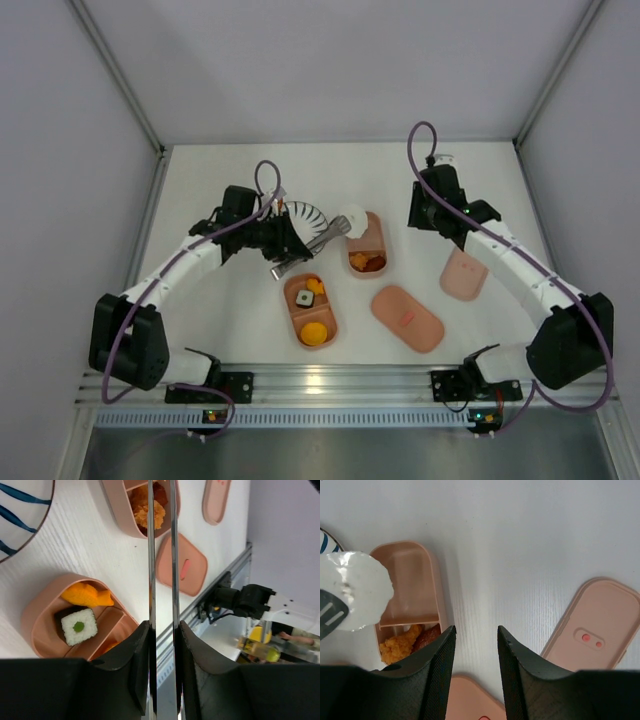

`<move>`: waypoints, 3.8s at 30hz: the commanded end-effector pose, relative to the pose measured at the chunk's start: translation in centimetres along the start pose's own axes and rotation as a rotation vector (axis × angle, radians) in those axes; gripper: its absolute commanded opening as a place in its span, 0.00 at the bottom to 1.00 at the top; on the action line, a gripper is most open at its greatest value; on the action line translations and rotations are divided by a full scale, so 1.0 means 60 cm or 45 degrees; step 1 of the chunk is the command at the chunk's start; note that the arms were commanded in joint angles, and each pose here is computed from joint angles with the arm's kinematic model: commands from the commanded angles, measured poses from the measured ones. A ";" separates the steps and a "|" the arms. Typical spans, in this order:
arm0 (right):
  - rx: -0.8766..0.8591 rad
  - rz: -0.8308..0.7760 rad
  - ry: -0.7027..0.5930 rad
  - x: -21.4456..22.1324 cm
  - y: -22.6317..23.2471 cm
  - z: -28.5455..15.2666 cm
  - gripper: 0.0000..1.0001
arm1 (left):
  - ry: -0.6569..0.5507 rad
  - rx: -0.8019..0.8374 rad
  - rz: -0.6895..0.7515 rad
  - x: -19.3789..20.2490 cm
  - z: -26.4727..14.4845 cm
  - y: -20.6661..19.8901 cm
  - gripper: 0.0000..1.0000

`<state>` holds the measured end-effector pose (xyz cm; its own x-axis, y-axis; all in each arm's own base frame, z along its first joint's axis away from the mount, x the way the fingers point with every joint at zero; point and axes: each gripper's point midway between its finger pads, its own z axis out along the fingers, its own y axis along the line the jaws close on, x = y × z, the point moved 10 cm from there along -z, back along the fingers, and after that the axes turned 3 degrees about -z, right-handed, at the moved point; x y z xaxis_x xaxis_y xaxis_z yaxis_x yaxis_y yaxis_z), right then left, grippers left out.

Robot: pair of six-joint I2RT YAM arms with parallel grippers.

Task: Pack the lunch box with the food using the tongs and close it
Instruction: Place the fake food in the packing box.

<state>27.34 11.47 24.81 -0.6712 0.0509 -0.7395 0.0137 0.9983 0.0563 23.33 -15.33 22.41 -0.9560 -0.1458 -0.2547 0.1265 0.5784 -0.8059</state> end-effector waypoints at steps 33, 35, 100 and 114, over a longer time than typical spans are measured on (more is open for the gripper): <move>0.106 0.077 -0.093 0.004 -0.040 -0.076 0.38 | -0.167 -0.884 0.988 -0.019 0.039 -0.181 0.00; 0.107 0.081 -0.095 0.006 -0.041 -0.077 0.38 | -0.164 -0.913 1.034 -0.008 0.045 -0.189 0.00; 0.129 0.069 -0.093 0.022 -0.051 -0.084 0.39 | -0.014 -1.035 1.208 0.043 0.143 -0.191 0.38; 0.131 0.067 -0.093 0.023 -0.052 -0.085 0.39 | 0.001 -0.973 1.200 0.048 0.139 -0.198 0.42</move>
<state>23.27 9.08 26.77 -0.6217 0.1016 -0.7766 0.1018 0.9936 0.0485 21.46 -29.17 24.43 -0.5999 0.6249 -0.4996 0.5873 0.7680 0.2554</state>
